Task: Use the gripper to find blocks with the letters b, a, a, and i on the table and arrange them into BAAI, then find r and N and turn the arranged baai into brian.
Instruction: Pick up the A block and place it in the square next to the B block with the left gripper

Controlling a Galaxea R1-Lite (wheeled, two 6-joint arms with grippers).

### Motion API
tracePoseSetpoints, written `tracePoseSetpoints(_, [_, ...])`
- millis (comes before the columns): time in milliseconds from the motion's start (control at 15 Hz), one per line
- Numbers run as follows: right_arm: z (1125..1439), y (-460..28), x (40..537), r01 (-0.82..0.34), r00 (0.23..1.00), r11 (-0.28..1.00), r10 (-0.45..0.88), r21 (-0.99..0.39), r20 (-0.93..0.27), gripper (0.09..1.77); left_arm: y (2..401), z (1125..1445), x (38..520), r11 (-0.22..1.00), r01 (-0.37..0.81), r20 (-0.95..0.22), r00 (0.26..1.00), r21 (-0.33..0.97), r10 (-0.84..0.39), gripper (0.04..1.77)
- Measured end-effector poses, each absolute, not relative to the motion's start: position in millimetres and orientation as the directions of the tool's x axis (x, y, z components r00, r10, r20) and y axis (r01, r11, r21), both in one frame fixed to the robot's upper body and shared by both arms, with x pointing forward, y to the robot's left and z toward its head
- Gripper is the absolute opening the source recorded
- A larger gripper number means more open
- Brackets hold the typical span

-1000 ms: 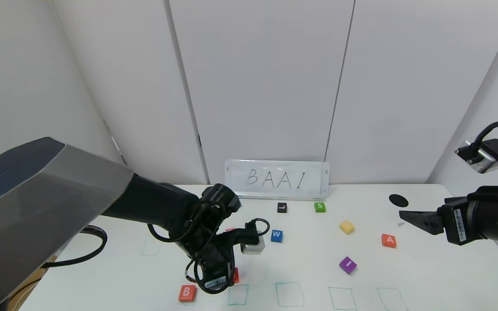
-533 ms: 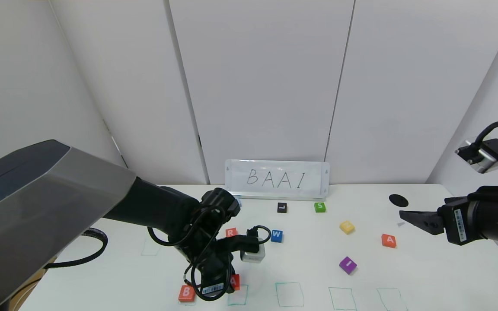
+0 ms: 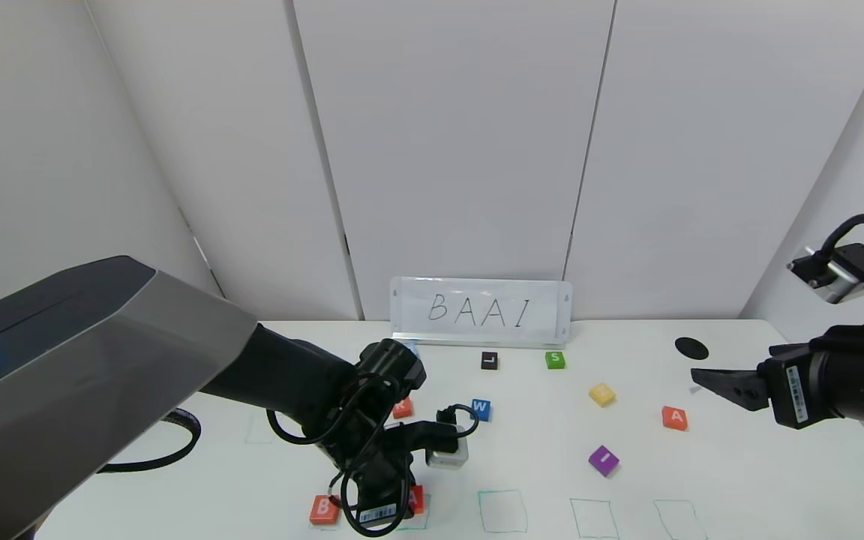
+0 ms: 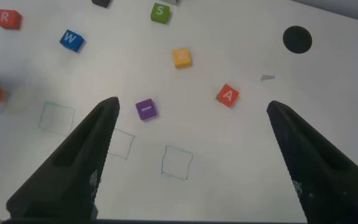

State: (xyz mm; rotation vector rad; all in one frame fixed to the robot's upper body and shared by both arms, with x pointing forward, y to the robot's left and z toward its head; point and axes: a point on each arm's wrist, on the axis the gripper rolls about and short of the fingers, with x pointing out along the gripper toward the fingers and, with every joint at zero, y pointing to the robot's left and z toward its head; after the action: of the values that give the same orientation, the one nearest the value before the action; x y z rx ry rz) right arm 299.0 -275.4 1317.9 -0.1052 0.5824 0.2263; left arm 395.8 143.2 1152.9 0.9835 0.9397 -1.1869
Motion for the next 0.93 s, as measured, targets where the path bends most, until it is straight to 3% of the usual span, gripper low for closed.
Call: tracePoseSetpoints(933, [1317.1,-274.3,298.4,-0.247,0.809,0.968,0.186,-0.035,-0.558,1.71,141.5,1145.2,391.0,0.082,0.992,-0.957,0.112,0.093,-0.269,0.49])
